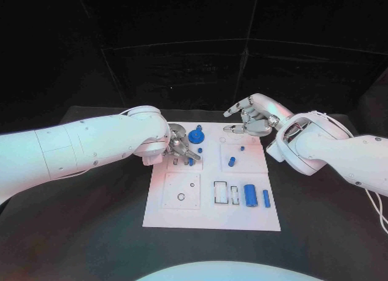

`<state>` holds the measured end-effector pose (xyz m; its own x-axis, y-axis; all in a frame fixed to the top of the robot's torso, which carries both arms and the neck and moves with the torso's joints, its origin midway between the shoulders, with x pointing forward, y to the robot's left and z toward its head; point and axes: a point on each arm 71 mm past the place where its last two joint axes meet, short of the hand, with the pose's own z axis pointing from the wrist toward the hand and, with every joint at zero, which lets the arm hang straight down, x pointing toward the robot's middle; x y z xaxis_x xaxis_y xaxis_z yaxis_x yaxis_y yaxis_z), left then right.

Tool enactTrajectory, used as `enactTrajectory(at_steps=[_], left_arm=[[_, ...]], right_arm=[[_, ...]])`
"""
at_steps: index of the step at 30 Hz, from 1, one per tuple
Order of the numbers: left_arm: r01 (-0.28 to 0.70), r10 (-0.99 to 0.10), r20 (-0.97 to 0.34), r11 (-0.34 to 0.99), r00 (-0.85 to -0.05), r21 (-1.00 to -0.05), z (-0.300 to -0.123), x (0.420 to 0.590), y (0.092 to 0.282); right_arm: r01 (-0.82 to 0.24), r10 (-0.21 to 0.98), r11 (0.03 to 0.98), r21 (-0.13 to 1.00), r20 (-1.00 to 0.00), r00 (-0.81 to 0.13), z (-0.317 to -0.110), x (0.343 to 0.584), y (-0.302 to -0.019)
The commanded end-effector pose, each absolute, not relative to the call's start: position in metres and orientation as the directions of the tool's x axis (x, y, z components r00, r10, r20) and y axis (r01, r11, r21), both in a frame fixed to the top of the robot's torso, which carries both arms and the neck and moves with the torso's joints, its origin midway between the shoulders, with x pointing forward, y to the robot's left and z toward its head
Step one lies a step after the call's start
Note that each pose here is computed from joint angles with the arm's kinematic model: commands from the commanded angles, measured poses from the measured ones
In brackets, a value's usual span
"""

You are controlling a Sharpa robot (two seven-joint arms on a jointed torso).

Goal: Assemble the parts on the task board

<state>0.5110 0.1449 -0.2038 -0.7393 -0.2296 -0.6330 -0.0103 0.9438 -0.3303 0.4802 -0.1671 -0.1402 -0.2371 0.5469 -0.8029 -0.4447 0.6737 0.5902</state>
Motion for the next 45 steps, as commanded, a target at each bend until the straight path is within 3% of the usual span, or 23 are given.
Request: enactTrajectory(at_steps=[1, 32, 45], left_arm=[[-0.001, -0.205, -0.629, 0.951, -0.750, -0.308, -0.204, 0.511, 0.144], [0.016, -0.207, -0.634, 0.944, -0.745, -0.328, -0.202, 0.512, 0.140], [-0.060, -0.332, -0.630, 0.909, -0.702, -0.412, -0.198, 0.510, 0.153]], right_arm=[[-0.446, 0.543, 0.672, 0.591, -0.803, -0.245, -0.139, 0.480, -0.166], [-0.444, 0.533, 0.673, 0.591, -0.804, -0.262, -0.140, 0.479, -0.165], [-0.441, 0.526, 0.677, 0.590, -0.806, -0.271, -0.142, 0.480, -0.165]])
